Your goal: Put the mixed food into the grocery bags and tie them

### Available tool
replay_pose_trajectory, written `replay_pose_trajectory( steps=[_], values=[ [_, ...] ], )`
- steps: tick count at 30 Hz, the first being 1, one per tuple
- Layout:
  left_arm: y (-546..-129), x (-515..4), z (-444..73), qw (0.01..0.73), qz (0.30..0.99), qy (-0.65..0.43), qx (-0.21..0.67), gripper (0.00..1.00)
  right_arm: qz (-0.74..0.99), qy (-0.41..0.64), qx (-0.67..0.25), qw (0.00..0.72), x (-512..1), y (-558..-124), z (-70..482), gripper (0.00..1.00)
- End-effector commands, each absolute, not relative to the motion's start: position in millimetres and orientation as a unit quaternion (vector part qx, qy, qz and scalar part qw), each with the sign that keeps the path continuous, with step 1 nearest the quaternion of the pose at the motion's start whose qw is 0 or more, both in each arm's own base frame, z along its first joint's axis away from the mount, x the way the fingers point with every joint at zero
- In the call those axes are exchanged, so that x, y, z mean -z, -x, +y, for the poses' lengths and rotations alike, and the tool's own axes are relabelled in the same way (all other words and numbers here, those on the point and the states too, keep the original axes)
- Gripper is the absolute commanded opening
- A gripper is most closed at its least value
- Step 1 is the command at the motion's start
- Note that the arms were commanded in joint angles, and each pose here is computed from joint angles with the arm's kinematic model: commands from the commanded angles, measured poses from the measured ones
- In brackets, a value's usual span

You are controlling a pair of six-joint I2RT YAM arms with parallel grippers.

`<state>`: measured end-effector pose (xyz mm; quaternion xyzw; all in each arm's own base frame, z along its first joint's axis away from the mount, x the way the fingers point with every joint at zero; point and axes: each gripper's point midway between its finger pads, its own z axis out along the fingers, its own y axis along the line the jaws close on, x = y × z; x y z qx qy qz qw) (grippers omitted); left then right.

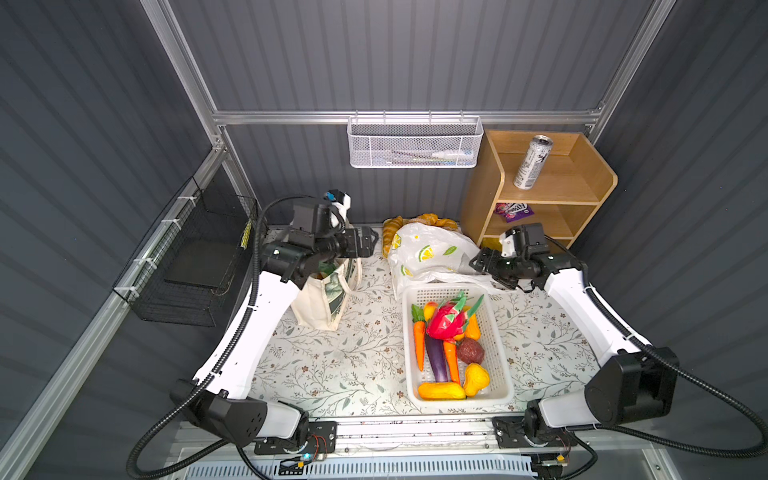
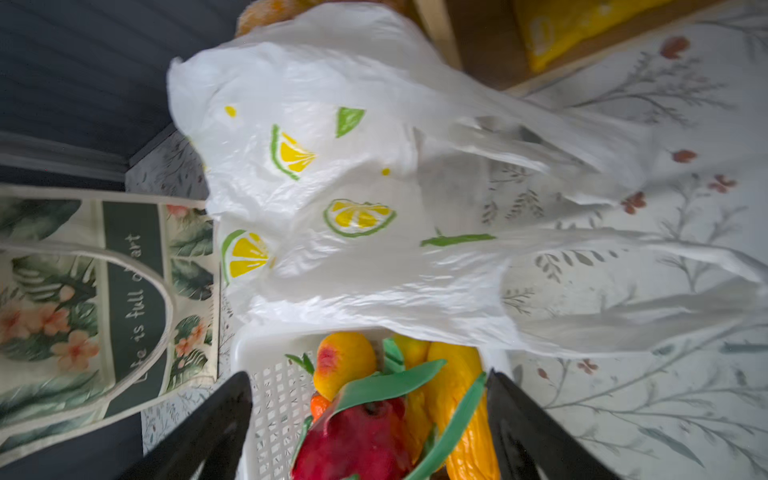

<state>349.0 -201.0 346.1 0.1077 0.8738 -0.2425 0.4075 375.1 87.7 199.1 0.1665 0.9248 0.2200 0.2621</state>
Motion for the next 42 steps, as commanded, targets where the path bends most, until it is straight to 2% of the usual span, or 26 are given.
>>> replay_pose_trajectory(
  steps=[1,5,9,20,26,35,42],
  values=[
    [-321.8,-319.5,-225.4,0.36,0.888,-0.106,0.267,1.0,0.916,-0.214,-0.221,0.258,-186.7,-374.6,68.7,0.92],
    [-295.5,-278.5,-245.4,0.313,0.908,-0.134,0.243,1.0,0.895,-0.276,-0.251,0.246,-163.0,-376.7,51.0,0.99],
    [-287.1,-247.7,-248.6,0.284,0.921,-0.143,0.225,1.0,0.878,-0.298,-0.296,0.231,-151.3,-386.3,51.9,0.99],
    [-275.7,-209.2,-265.1,0.233,0.93,-0.168,0.228,1.0,0.841,-0.336,-0.371,0.204,-129.9,-423.4,62.4,0.98],
    [-273.2,-197.8,-266.7,0.227,0.932,-0.167,0.228,1.0,0.842,-0.343,-0.367,0.198,-116.1,-412.6,61.3,0.96],
    [-275.2,-191.5,-267.7,0.226,0.933,-0.166,0.226,1.0,0.848,-0.308,-0.34,0.266,-166.0,-377.8,50.9,0.96],
    [-274.8,-191.2,-272.2,0.222,0.931,-0.171,0.234,1.0,0.831,-0.348,-0.355,0.25,-145.1,-363.8,41.4,0.99]
  ],
)
